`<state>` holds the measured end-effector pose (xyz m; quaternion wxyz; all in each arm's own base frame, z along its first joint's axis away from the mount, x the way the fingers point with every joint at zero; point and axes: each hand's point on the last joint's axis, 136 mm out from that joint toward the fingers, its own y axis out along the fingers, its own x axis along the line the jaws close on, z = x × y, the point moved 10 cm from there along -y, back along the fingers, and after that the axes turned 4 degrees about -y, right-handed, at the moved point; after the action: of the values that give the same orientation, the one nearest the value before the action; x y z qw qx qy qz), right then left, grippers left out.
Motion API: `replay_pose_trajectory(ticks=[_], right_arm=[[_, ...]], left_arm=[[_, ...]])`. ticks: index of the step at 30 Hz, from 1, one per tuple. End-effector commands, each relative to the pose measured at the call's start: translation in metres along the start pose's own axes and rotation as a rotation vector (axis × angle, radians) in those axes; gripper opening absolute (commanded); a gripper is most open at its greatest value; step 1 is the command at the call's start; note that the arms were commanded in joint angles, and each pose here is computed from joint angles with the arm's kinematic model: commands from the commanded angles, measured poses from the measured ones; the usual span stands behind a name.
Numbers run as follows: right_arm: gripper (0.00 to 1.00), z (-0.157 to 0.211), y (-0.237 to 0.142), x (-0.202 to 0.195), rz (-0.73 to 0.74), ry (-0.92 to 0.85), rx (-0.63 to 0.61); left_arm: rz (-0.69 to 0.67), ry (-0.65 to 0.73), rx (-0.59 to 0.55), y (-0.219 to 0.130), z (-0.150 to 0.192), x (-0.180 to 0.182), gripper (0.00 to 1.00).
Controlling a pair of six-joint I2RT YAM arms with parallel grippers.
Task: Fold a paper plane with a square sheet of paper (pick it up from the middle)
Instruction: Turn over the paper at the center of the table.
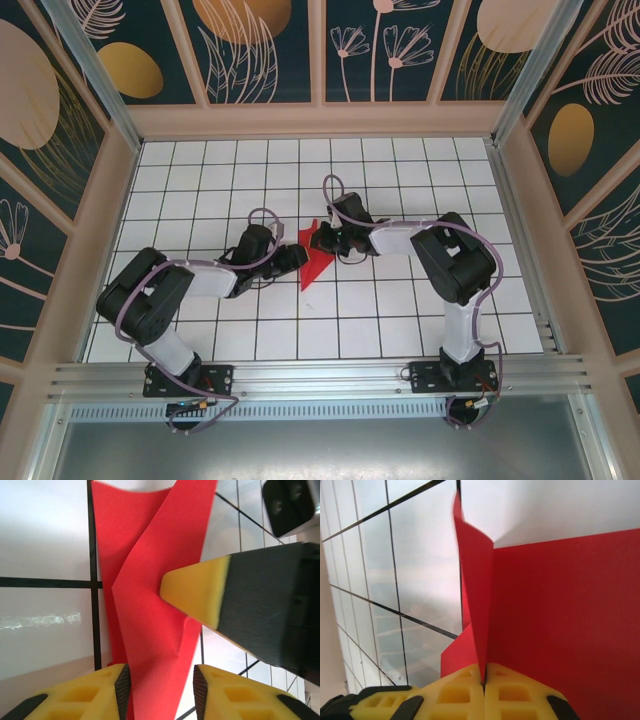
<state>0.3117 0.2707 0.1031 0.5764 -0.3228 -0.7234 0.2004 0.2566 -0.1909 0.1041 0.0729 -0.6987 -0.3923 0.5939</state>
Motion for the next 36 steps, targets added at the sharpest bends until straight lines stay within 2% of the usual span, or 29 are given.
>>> replay_pose_trajectory(ticks=[1, 5, 8, 11, 17, 26, 34, 36], right_arm=[[0.03, -0.014, -0.027, 0.028, -0.144, -0.096, -0.092], [0.03, -0.023, -0.059, 0.046, -0.279, -0.149, -0.152], [0.03, -0.028, -0.079, 0.052, -0.368, -0.153, -0.169], [0.04, -0.028, -0.089, 0.058, -0.435, -0.152, -0.165], [0.04, -0.029, -0.099, 0.07, -0.533, -0.131, -0.158], [0.05, -0.029, -0.1, 0.075, -0.589, -0.098, -0.124], [0.06, -0.028, -0.101, 0.075, -0.597, -0.085, -0.116], [0.06, -0.028, -0.101, 0.075, -0.597, -0.082, -0.115]], left_arm=[[0.038, 0.019, -0.022, -0.016, -0.004, -0.005, 0.51], [0.121, 0.014, -0.046, -0.037, -0.007, -0.014, 0.73], [0.197, 0.021, -0.044, -0.047, -0.008, -0.025, 0.83], [0.308, 0.016, -0.03, -0.052, -0.007, -0.036, 0.88], [0.469, -0.004, -0.013, -0.059, -0.007, -0.049, 0.91], [0.57, 0.051, -0.066, -0.066, -0.012, -0.062, 0.77], [0.562, 0.041, -0.105, -0.067, -0.015, -0.062, 0.46], [0.559, 0.041, -0.111, -0.067, -0.016, -0.062, 0.42]])
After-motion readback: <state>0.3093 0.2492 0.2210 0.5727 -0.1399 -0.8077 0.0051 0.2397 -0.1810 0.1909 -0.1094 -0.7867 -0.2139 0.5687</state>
